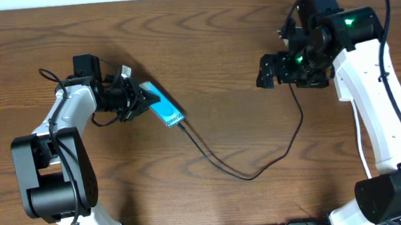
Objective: Plug charger to phone and switch on socket
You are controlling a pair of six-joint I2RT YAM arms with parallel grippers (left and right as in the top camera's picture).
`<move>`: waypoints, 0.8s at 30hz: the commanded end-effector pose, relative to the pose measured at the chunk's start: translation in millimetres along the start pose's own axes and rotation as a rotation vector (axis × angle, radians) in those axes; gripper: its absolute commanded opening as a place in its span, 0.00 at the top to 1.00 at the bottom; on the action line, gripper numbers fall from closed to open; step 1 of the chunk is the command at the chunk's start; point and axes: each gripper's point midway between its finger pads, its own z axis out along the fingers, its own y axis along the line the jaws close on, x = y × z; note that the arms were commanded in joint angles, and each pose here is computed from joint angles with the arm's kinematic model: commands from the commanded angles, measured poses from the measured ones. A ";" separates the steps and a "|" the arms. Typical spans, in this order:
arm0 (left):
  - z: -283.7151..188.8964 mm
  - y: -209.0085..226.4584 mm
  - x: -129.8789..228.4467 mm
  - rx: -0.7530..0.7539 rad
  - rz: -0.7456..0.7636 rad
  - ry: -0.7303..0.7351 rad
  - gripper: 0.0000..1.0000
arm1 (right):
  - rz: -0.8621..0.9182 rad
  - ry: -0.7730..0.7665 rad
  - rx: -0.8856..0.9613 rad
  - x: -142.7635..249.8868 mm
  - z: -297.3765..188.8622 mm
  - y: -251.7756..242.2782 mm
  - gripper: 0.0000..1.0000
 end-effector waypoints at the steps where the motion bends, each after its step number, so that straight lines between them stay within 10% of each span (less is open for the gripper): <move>1: -5.1 15.8 -4.1 -0.106 0.045 -0.035 0.93 | -0.024 -0.025 -0.005 0.9 -7.3 9.6 0.01; 24: -14.8 67.4 11.0 -0.377 -0.029 -0.019 0.93 | -0.058 -0.012 -0.025 6.9 -3.5 27.1 0.01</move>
